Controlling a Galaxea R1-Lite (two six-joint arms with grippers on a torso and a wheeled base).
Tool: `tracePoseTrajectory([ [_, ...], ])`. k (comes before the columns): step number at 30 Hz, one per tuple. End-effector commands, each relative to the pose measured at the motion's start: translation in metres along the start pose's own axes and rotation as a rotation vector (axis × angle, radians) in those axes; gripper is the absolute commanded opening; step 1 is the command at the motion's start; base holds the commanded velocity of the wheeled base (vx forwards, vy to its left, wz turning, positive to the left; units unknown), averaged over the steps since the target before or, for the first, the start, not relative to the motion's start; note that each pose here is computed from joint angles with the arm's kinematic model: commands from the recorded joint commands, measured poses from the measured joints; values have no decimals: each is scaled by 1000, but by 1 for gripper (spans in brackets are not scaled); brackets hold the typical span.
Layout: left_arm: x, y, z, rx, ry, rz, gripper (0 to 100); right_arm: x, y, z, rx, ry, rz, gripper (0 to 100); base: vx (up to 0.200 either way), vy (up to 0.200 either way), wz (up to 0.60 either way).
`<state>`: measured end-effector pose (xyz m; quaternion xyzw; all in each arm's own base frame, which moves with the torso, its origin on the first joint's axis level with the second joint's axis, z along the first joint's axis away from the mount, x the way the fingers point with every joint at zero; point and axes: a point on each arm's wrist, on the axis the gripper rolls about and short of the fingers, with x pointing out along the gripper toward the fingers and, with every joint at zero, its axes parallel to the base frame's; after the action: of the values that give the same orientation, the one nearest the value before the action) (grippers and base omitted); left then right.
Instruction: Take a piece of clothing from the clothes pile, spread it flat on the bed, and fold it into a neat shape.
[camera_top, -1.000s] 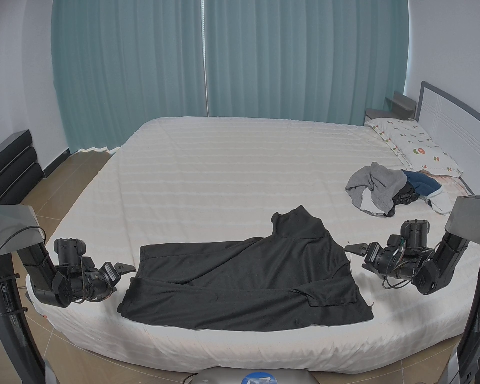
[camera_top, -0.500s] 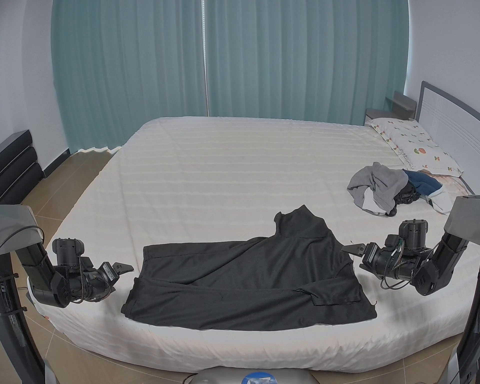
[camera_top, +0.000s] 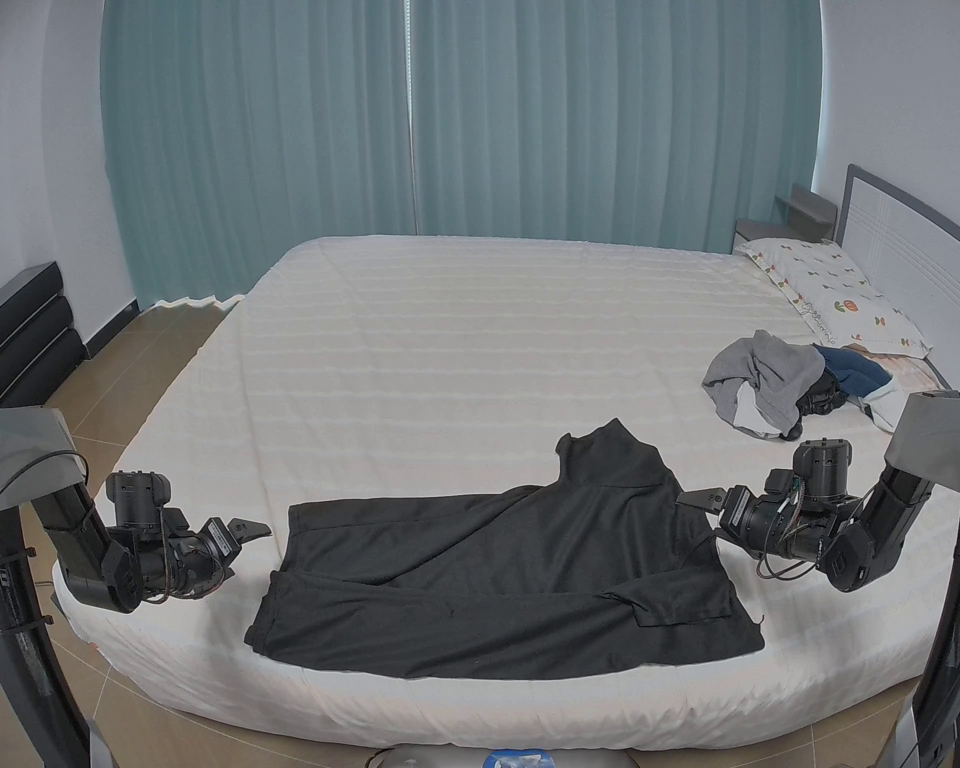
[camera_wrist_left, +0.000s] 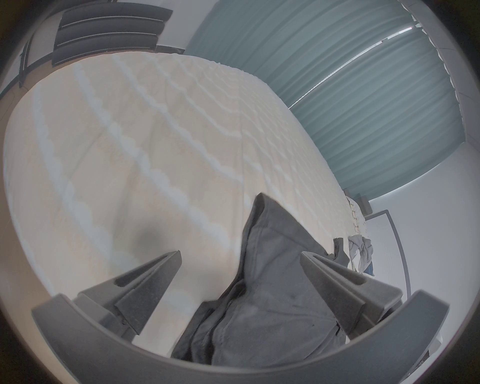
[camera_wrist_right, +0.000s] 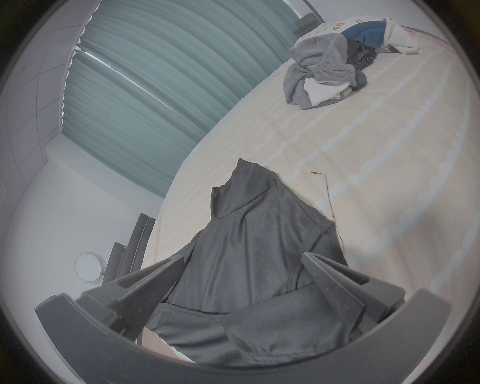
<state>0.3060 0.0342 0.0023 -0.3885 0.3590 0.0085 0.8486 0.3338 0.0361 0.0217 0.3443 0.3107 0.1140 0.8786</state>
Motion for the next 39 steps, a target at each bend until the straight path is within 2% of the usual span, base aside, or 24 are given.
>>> tracePoseTrajectory([
  [1, -1, -7, 4, 7, -16, -20, 100, 0, 2, 0, -5, -1, 5, 100, 0, 0, 0],
  [13, 25, -23, 17, 32, -30, -80, 100, 0, 1, -1, -2, 3, 1, 100, 0, 0, 0],
  [18, 47, -38, 15, 93, -2, -121, 100, 0, 0, -1, -1, 3, 1, 100, 0, 0, 0],
  [24, 57, -44, 15, 208, 70, -81, 100, -2, 0, -1, 1, 2, 0, 100, 0, 0, 0],
  [27, 60, -47, 17, 216, 102, -58, 100, -3, 0, -1, 5, 4, -1, 100, 0, 0, 0],
  [31, 61, -49, 19, 216, 100, -63, 100, -3, -1, -2, 6, 6, -3, 100, 0, 0, 0],
  [39, 70, -47, 8, 237, 127, -46, 100, -1, 0, -4, 5, 17, 4, 100, 0, 0, 0],
])
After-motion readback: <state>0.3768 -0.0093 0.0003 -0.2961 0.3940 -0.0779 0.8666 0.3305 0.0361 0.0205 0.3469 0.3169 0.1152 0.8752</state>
